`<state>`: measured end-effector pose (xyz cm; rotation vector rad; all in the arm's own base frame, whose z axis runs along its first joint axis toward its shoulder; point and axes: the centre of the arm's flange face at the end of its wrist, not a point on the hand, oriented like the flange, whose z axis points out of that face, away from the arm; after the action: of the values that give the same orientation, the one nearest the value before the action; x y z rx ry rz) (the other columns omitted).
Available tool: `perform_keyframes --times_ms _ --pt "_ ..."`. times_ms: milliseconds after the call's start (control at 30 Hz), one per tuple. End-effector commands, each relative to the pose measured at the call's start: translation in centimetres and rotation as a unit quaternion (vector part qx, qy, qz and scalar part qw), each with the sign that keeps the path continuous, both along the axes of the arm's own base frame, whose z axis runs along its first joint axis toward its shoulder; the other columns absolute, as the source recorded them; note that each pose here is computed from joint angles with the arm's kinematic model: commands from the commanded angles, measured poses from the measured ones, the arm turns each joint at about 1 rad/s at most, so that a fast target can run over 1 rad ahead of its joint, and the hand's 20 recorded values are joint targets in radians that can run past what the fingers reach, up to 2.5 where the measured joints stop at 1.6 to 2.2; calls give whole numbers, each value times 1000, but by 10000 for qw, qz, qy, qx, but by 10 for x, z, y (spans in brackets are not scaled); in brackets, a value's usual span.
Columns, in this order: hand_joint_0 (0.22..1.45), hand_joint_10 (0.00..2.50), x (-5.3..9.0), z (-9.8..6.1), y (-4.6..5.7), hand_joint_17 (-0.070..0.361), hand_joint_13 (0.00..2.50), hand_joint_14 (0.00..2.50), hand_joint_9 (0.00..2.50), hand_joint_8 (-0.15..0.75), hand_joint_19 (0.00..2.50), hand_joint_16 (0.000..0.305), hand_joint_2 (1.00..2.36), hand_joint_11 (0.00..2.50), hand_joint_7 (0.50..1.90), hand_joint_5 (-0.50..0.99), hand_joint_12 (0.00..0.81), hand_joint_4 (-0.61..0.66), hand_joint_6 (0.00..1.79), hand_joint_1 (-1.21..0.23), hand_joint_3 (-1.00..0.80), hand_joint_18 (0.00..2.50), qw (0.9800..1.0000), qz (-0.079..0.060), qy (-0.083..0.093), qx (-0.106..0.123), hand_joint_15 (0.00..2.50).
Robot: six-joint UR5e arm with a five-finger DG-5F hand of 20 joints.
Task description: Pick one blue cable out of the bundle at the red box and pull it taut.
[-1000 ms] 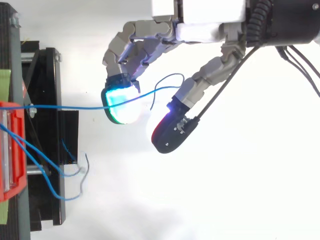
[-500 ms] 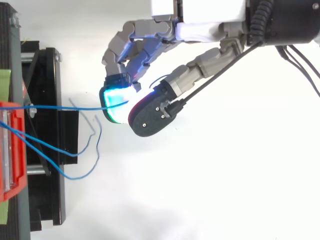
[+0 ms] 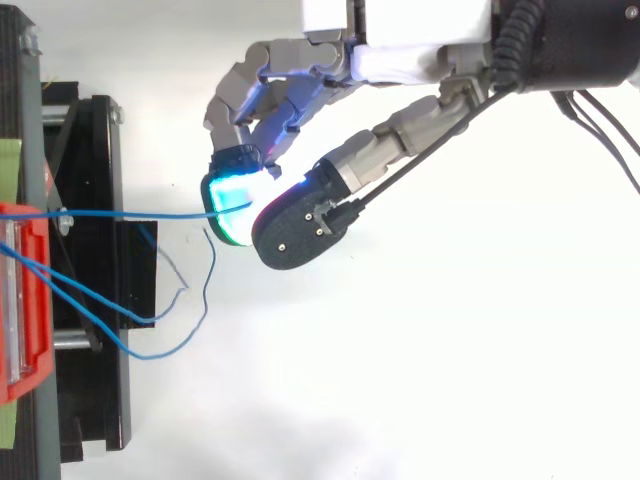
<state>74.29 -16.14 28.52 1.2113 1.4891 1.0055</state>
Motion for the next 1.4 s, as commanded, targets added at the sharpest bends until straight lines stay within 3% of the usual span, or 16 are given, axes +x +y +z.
perform_keyframes --times_ms 0,267,400,533,667,933,1367 --pt "598 6 0 0 1 101 235 0 759 296 201 45 1014 994 1019 -154 305 -15 889 -703 -274 384 10000 7 3 -4 17" --pt "644 9 1 0 2 101 247 0 749 301 183 45 1017 998 980 -161 313 -30 918 -796 -225 399 10000 14 -13 -4 9" --pt "589 8 1 0 2 103 228 1 734 295 204 46 1006 989 863 -164 314 14 920 -741 -415 374 10000 16 -13 -12 24" --pt "552 7 1 0 2 106 218 1 729 304 208 47 1002 974 883 -160 318 32 891 -694 -482 354 10000 16 -13 -12 26" --pt "563 10 1 1 2 106 205 0 692 304 221 47 1003 770 847 -145 317 41 809 -646 -453 336 10000 16 -28 -12 24" --pt "587 11 0 1 0 104 201 1 682 304 214 46 1007 753 901 -137 313 28 786 -623 -411 320 10000 6 -5 -2 21" --pt "598 9 1 2 1 108 271 0 729 325 193 48 1019 804 962 -146 332 9 907 -746 -92 406 10000 16 -36 -11 23"
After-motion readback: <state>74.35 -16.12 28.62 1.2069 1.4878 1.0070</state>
